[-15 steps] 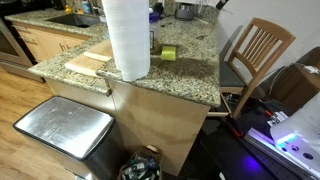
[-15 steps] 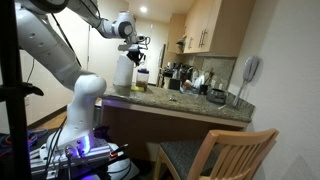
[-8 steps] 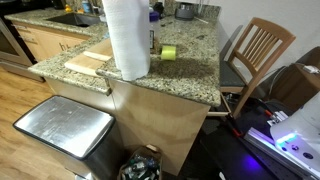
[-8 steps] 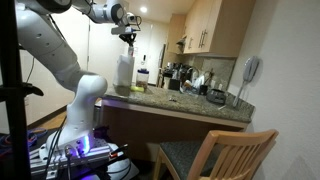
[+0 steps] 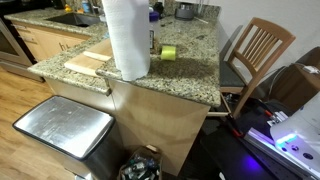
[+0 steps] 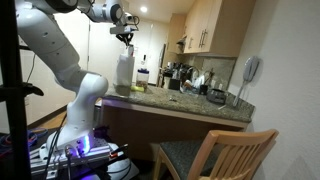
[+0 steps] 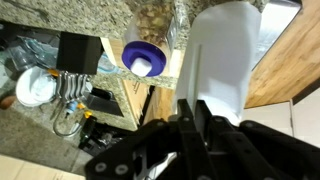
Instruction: Place the spoon on top of the paper towel roll
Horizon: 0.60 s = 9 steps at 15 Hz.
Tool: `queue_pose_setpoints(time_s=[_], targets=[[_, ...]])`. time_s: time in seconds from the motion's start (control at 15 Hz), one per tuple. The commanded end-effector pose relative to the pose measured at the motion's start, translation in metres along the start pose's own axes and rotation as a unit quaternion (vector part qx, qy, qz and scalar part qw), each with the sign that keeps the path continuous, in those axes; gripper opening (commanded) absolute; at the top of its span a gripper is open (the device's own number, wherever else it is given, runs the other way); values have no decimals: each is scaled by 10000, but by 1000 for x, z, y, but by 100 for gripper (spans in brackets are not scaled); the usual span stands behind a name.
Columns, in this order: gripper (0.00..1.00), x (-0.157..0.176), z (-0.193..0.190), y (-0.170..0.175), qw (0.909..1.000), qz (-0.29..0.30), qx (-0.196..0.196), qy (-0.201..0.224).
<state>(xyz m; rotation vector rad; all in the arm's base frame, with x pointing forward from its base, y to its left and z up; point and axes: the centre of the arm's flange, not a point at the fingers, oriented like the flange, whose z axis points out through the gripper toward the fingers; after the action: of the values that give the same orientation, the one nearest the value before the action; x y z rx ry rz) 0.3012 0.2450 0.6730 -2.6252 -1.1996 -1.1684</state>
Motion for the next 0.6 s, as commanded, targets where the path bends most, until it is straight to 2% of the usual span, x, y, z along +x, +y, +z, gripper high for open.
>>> queue_pose_setpoints(time_s=[0.0, 0.13, 0.27, 0.33, 0.53], targets=[[1, 74, -23, -36, 9952, -876, 371, 243], [1, 115, -39, -68, 9889, -1304, 543, 451], [1, 140, -40, -94, 9854, -1563, 454, 497], [2, 98, -47, -85, 9895, -1253, 427, 586], [1, 121, -40, -100, 9867, -1406, 550, 605]])
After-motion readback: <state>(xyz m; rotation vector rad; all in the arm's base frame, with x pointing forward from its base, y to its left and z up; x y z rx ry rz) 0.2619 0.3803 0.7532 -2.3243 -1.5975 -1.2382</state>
